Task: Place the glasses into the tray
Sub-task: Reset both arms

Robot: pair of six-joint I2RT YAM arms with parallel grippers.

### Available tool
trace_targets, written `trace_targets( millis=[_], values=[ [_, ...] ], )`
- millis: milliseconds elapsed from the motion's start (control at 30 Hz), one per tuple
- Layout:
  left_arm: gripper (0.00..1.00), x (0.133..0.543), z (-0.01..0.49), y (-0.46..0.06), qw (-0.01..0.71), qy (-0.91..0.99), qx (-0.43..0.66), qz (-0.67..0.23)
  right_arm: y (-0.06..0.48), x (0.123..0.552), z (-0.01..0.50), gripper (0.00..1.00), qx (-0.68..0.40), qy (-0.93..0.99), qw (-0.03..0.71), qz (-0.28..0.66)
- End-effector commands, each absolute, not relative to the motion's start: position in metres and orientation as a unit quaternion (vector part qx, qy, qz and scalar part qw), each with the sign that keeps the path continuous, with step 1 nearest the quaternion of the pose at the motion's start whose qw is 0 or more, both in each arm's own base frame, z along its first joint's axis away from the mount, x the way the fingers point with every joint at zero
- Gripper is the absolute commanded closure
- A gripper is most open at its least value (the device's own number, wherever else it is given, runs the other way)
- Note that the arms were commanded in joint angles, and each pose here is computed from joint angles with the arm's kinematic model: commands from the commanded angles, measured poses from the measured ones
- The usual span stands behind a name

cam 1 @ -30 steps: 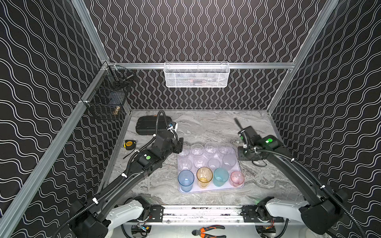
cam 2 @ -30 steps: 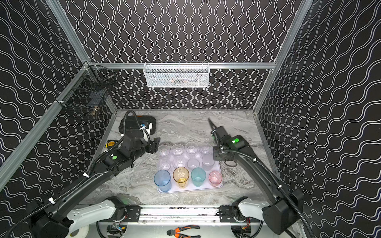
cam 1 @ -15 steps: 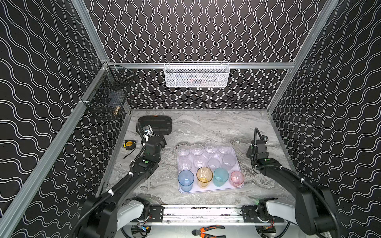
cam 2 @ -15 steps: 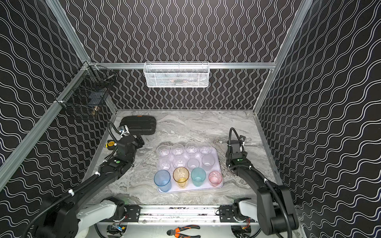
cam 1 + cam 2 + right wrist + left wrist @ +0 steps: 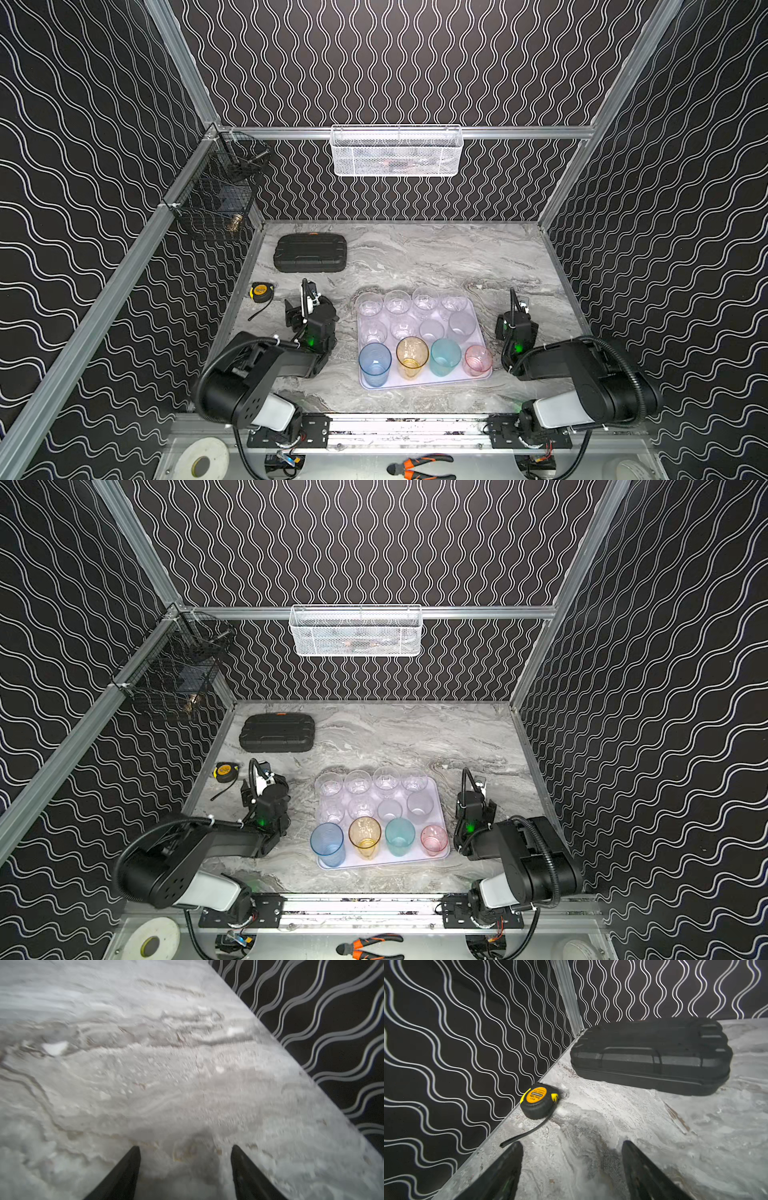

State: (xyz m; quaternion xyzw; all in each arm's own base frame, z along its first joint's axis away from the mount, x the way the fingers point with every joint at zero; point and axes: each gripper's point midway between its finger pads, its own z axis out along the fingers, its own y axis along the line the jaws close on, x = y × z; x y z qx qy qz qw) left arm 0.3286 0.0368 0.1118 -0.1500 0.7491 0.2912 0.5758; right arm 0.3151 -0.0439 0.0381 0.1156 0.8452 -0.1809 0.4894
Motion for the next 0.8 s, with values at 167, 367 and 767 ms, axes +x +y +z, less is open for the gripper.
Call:
trace_targets(
  millis=[167, 367, 767],
  values=[
    [0.21, 0.350, 0.130, 0.024, 0.638, 0.737, -0.138, 0.175, -0.042, 0.302, 0.041, 0.31, 0.097, 0.826, 0.529, -0.169],
    [0.20, 0.364, 0.118, 0.019, 0.634, 0.748, -0.116, 0.157, -0.041, 0.297, 0.039, 0.31, 0.094, 0.821, 0.544, -0.148],
    [0.14, 0.383, 0.100, 0.015, 0.613, 0.778, -0.083, 0.105, -0.020, 0.306, 0.026, 0.25, 0.047, 0.843, 0.530, -0.077]
  ],
)
